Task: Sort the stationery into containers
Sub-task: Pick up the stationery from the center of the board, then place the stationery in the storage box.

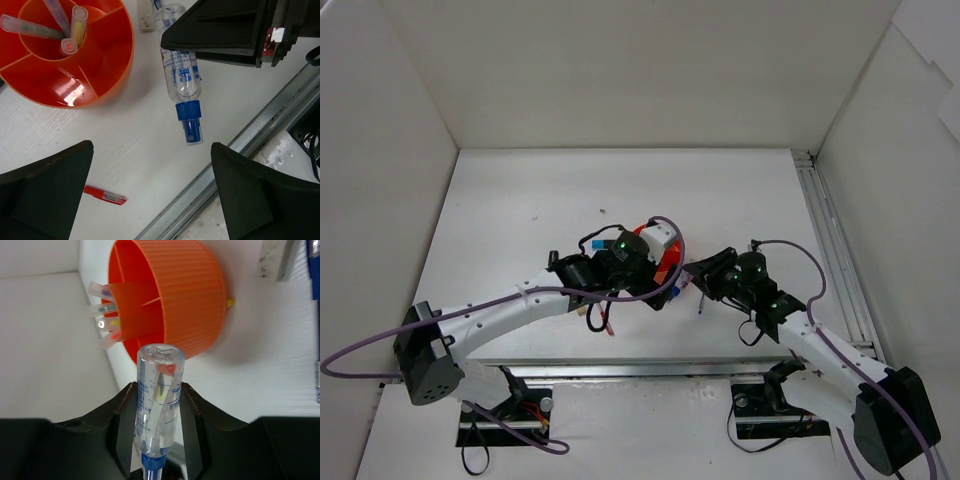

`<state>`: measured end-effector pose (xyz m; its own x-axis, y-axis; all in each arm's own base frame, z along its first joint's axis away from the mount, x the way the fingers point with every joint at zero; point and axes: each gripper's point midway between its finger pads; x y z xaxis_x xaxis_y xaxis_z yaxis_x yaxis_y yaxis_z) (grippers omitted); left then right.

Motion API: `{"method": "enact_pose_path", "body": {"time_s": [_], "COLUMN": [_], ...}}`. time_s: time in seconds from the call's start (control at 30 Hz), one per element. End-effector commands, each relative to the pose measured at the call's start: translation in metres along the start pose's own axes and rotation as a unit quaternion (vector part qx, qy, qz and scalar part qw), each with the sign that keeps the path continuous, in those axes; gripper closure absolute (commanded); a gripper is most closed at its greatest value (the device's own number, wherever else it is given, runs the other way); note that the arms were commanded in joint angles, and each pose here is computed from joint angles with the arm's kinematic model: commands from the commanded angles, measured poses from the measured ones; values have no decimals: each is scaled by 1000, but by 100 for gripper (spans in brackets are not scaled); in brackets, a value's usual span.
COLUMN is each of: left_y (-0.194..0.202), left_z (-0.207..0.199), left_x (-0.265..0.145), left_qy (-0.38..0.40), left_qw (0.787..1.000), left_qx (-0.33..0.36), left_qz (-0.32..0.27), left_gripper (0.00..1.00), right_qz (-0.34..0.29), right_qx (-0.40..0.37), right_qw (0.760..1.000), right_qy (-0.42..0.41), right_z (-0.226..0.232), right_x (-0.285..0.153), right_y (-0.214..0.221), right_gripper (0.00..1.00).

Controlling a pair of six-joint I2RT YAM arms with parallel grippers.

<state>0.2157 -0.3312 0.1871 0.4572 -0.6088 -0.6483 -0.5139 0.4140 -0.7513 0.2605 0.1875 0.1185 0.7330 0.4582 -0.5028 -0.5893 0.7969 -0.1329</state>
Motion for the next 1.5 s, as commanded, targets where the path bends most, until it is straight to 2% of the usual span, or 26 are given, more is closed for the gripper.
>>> {"method": "enact_pose_path", "body": {"time_s": [0.0, 0.03, 0.07, 0.1, 0.23, 0.33, 0.43, 0.57, 0.87, 1.0, 1.1, 1.2, 1.33, 1.47], "left_y": [-58, -57, -49, -59, -64, -68, -84, -98, -107, -113, -114, -109, -105, -106], "left_z": [-3, -6, -3, -5, -7, -12, -18, -19, -21, -16, -22, -22, -11, 3], "left_x": [-28, -30, -28, -38, -50, -59, -64, -57, -37, -33, -35, -30, -24, -22], "left_qy": [-4, 0, -3, 4, 17, 27, 35, 32, 28, 11, 28, 30, 15, -8], "left_qw": [991, 990, 990, 985, 978, 973, 960, 952, 949, 945, 941, 941, 946, 947], "left_qx": [12, 14, 14, 11, 17, 31, 44, 46, 42, 35, 43, 45, 33, 18], "left_qz": [-133, -141, -141, -171, -208, -227, -273, -300, -313, -325, -335, -334, -323, -322], "left_gripper": [0, 0, 0, 0, 0, 0, 0, 0, 0, 0, 0, 6, 21, 22], "right_qz": [23, 30, 33, 41, 53, 51, 62, 79, 119, 141, 146, 146, 144, 149], "right_qx": [107, 147, 159, 174, 218, 229, 248, 262, 292, 286, 287, 293, 296, 286], "right_qw": [985, 979, 973, 970, 958, 953, 946, 937, 916, 915, 912, 907, 905, 906], "right_qy": [-133, -138, -164, -167, -180, -190, -201, -219, -249, -248, -254, -264, -271, -274], "right_z": [74, 74, 85, 87, 101, 109, 123, 135, 152, 157, 158, 160, 161, 164], "right_x": [-16, -16, -20, -20, -21, -22, -25, -27, -27, -24, -26, -30, -34, -35], "right_y": [-5, -7, -10, -10, -13, -18, -18, -15, -9, 2, 4, 3, 2, 4], "right_gripper": [100, 100, 100, 100, 100, 100, 100, 100, 100, 100, 100, 100, 100, 100]}}
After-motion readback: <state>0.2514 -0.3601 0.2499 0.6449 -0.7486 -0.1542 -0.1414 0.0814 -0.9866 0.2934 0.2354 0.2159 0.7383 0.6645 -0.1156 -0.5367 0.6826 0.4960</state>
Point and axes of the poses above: each gripper's point midway between its finger pads, its own x axis out along the fingers, its own z axis along the line the jaws close on, y = z × x, and after that the axes turned 3 degrees about x, right-handed
